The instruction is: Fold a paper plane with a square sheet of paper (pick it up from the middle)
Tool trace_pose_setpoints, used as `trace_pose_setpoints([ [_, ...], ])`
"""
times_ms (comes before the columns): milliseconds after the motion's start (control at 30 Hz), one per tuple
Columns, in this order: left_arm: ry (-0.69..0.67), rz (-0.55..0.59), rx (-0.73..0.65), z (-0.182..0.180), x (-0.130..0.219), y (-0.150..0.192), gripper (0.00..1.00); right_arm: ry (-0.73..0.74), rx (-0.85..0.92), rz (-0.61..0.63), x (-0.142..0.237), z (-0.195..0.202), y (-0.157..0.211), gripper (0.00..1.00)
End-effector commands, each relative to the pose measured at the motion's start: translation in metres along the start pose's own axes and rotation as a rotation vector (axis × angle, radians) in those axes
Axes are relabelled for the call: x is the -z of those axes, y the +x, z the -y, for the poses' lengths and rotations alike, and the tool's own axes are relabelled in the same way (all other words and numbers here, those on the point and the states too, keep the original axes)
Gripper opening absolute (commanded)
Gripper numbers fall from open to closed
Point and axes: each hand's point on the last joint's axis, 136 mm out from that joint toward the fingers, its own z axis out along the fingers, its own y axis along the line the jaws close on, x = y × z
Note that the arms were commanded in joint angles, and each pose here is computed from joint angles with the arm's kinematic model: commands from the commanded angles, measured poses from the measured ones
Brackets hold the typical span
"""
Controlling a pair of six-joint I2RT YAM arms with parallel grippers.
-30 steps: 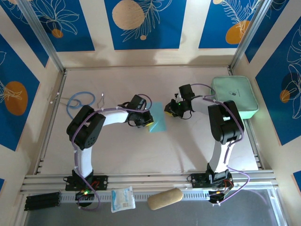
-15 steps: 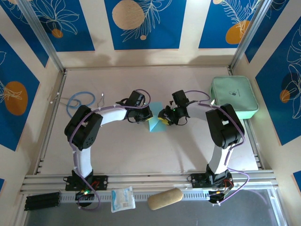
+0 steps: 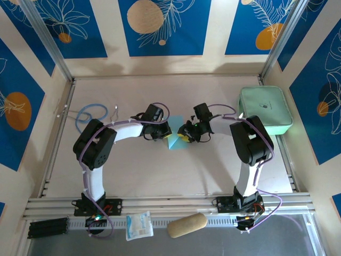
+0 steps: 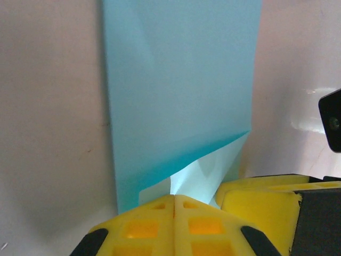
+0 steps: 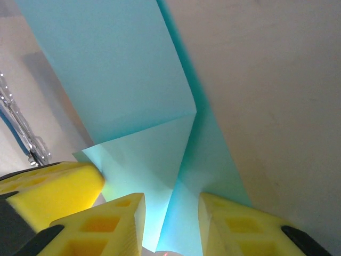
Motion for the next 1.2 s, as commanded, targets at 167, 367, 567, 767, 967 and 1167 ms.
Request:
trace_pose_setpoints([
  [167,-0.040,0.001,0.014,-0.018,-0.005,-0.002,0.07,-0.046,0.009,-0.044,-0.007,-0.013,0.005,0.31],
  [367,-0.052,0.002,0.019,-0.023,-0.004,-0.002,0.07,-0.054,0.018,-0.060,-0.012,-0.016,0.007,0.31],
  [567,-0.057,0.000,0.026,-0.026,-0.005,-0.002,0.06,-0.076,0.045,-0.072,-0.015,-0.021,0.008,0.28],
  [767,-0.054,0.003,0.027,-0.026,-0.005,-0.003,0.06,-0.090,0.071,-0.083,-0.018,-0.027,0.010,0.27],
  [967,-0.056,0.003,0.032,-0.027,-0.005,-0.003,0.06,-0.060,0.063,-0.076,-0.020,-0.021,0.009,0.27],
  [1167,-0.049,0.023,0.032,-0.025,0.004,-0.006,0.05,-0.023,0.060,-0.051,-0.019,-0.016,0.006,0.25],
])
